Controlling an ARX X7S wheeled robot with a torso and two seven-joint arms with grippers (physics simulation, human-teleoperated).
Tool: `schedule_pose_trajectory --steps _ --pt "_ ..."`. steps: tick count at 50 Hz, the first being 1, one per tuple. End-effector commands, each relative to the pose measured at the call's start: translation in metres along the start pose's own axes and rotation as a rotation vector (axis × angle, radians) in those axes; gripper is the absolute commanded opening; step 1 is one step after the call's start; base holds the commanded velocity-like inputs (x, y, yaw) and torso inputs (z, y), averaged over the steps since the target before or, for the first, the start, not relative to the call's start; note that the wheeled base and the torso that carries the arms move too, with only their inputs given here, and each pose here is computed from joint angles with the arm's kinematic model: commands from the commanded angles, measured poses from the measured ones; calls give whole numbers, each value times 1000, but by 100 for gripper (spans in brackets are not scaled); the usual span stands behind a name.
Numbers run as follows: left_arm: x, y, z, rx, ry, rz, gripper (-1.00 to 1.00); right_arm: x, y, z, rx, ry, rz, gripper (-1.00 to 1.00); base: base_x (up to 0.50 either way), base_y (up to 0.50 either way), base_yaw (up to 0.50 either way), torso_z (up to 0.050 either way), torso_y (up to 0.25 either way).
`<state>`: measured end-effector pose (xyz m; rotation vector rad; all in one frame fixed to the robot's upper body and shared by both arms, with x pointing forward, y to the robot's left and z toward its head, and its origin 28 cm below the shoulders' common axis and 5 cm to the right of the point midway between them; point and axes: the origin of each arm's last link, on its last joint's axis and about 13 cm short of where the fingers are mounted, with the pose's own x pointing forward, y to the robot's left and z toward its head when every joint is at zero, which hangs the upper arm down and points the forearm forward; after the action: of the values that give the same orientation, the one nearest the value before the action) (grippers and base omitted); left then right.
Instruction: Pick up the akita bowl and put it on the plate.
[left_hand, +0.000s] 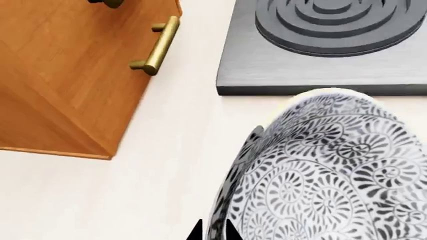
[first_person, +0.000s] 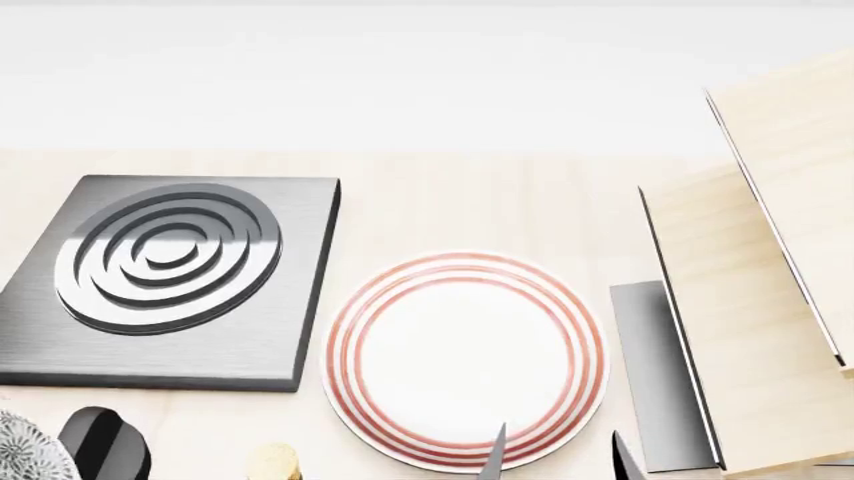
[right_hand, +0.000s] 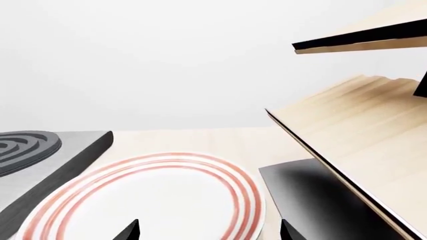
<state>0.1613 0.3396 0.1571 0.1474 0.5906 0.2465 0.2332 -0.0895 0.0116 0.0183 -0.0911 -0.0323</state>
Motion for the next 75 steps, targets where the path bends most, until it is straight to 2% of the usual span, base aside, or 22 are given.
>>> schedule_pose_trajectory --steps 1,5,14,28,35,40,53,58,60,62,63,65,67,69,70,72,75 --pt "-10 5 21 -27 -261 33 -100 0 0 1 0 -3 2 100 0 0 0 0 0" --pt "-12 5 28 -38 -332 59 -100 0 0 2 0 -5 2 100 0 0 -1 0 0" --pt "-10 -2 48 -74 -471 30 -100 -1 -1 3 3 -11 4 100 0 0 0 0 0" --pt "19 -22 74 -115 -541 -1 -100 -1 -2 3 3 -9 -3 100 0 0 0 0 0" --pt "19 -26 85 -144 -631 -29 -100 -1 -1 2 4 -9 1 100 0 0 0 0 0" --pt "20 -30 90 -148 -656 -44 -100 -1 -1 2 6 -8 0 100 0 0 0 0 0" --pt "31 -43 101 -160 -672 -82 -100 -2 0 0 4 -3 8 100 0 0 0 0 0" --pt "36 -50 111 -185 -674 -141 -100 -2 0 0 5 -3 8 100 0 0 0 0 0" --pt "38 -55 116 -245 -643 -221 -100 -2 0 0 4 -2 9 100 0 0 0 0 0" --pt "40 -57 118 -248 -627 -229 -100 -2 0 0 4 -2 8 100 0 0 0 0 0" --pt "42 -59 120 -288 -594 -281 -100 -2 0 0 4 -3 8 100 0 0 0 0 0" --pt "43 -62 122 -277 -587 -286 -100 -2 0 -1 5 -2 8 100 0 0 0 0 0" --pt "45 -66 125 -318 -530 -373 -100 -2 0 -1 4 0 7 100 0 0 0 0 0" --pt "47 -68 128 -340 -502 -362 -100 -2 0 -2 3 0 9 100 0 0 0 0 0" --pt "48 -69 130 -362 -496 -415 -100 -2 0 -2 4 1 9 100 0 0 0 0 0" --pt "51 -71 133 -385 -469 -407 -100 -1 0 -2 3 0 9 100 0 0 0 0 0" --pt "54 -77 138 -421 -426 -455 -100 -1 0 -3 3 1 10 100 0 0 0 0 3"
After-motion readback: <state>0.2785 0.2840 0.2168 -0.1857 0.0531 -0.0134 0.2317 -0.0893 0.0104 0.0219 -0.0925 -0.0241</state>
